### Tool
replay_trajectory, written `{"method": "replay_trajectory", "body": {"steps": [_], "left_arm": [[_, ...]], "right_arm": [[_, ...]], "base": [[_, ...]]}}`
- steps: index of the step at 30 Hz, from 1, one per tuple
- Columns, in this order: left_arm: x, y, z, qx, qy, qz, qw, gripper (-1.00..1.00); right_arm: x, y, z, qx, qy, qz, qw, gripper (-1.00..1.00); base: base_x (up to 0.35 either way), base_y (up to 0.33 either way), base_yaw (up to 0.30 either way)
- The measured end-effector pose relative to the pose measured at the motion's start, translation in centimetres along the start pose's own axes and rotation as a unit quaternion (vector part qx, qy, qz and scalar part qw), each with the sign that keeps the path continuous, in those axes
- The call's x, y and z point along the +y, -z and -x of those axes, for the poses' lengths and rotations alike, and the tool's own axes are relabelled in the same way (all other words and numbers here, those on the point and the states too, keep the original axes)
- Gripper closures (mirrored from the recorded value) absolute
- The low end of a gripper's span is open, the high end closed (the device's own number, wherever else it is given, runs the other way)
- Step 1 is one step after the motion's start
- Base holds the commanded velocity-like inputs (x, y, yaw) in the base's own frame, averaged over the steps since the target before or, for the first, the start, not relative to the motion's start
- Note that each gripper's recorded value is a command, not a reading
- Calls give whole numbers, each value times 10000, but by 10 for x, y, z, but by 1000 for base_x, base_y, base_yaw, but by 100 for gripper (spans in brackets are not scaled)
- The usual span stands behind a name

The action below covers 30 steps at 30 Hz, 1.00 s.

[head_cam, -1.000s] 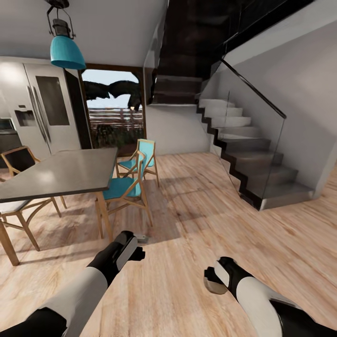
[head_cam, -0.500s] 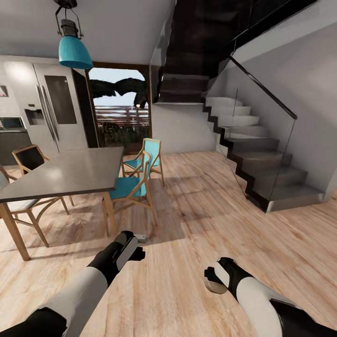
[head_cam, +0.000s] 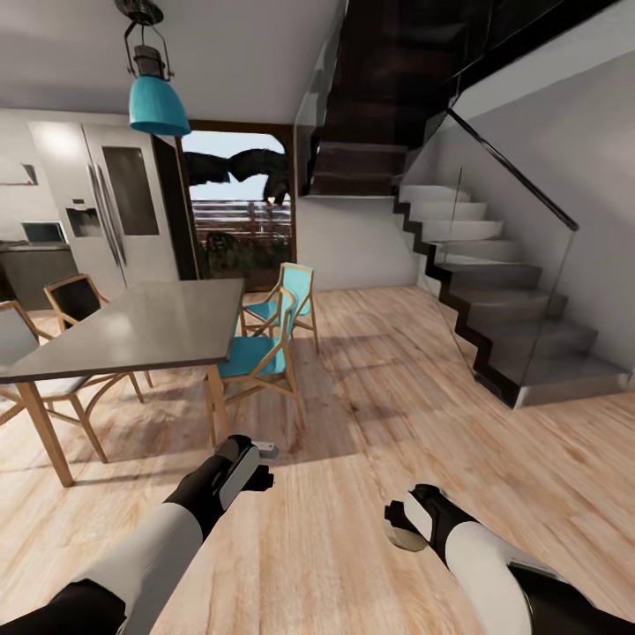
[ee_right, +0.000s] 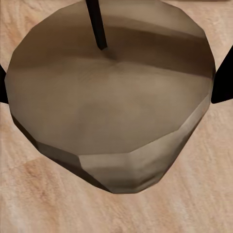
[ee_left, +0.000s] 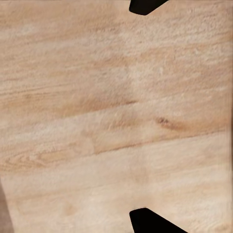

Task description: Place each of the two pumpkins and all three candles from the living room inside a cabinet in the living room (use any cabinet), then make sure every cabinet is closed, and position the cauldron so it is next to a table in the living room.

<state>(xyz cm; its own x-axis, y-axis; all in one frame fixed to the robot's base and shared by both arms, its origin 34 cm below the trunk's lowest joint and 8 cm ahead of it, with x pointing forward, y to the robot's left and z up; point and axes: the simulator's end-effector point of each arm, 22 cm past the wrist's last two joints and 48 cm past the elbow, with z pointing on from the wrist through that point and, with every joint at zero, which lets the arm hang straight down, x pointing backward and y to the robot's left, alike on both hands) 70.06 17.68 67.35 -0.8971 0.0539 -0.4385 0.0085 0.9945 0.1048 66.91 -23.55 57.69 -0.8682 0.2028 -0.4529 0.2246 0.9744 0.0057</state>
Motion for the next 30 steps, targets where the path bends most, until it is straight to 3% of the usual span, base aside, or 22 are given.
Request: {"method": "replay_trajectory", "body": {"steps": [14,30], "left_arm": [[2,15,10,72,-6,-5,10000,-100],[0,8,4,168,6,-36,9999,-100]], "right_arm": [[2,17,8,75,3,1,10000,100],[5,10,0,169,21,5,9999,100]], "base": [[0,0,211],[0,0,208]]}}
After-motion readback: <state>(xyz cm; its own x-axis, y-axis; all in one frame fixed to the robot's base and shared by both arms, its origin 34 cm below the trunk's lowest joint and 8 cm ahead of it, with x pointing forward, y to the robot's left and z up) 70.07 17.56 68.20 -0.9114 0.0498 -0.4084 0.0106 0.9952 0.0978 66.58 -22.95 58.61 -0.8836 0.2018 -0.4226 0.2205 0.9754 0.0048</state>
